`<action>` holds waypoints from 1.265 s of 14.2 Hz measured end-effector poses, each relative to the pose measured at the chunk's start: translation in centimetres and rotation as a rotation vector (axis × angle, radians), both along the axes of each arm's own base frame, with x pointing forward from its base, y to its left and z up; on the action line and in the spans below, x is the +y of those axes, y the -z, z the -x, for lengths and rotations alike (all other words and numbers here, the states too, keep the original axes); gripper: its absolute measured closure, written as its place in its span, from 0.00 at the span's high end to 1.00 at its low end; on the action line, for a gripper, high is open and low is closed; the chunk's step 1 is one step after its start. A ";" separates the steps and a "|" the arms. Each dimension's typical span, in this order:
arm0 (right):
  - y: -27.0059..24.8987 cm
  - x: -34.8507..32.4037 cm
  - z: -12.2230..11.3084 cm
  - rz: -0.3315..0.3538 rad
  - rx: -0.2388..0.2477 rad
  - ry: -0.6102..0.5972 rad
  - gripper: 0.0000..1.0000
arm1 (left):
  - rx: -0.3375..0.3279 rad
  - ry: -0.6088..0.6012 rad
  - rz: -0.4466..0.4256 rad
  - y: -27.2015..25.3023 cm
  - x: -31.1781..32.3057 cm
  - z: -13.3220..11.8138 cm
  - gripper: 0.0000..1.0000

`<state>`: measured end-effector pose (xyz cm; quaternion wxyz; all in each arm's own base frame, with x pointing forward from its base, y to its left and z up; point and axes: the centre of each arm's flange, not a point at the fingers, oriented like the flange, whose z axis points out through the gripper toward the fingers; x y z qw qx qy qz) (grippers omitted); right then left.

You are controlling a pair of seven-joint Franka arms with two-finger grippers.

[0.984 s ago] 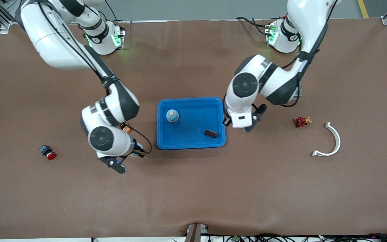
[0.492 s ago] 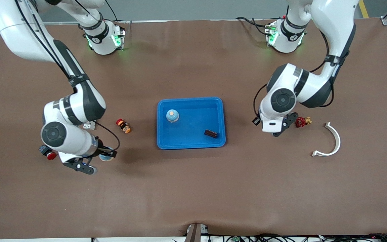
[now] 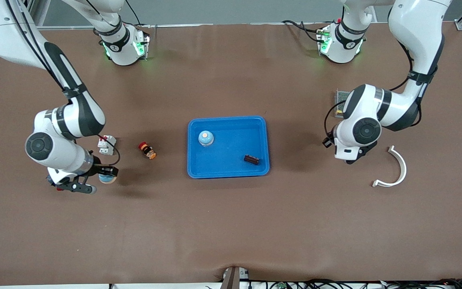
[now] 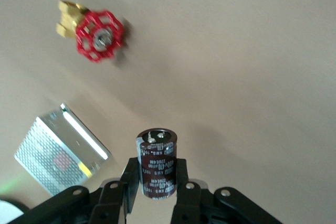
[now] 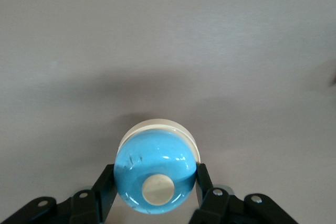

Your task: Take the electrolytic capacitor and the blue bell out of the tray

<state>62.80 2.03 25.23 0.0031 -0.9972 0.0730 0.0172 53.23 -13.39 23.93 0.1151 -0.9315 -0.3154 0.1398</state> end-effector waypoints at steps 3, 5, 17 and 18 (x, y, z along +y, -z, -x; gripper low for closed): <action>1.2 -4.8 1.0 -0.009 0.004 -0.055 0.65 | -0.006 0.022 -0.013 2.5 2.7 1.0 0.33; 1.4 -6.3 1.2 -0.010 0.008 -0.094 0.65 | 0.001 0.020 -0.017 3.7 3.7 1.5 0.33; 4.0 -11.8 2.6 0.086 0.037 -0.179 0.65 | 0.015 0.033 -0.020 6.2 4.8 1.8 0.67; 4.5 -11.9 2.7 0.082 0.038 -0.179 0.65 | 0.010 0.031 -0.019 6.1 4.8 1.6 0.78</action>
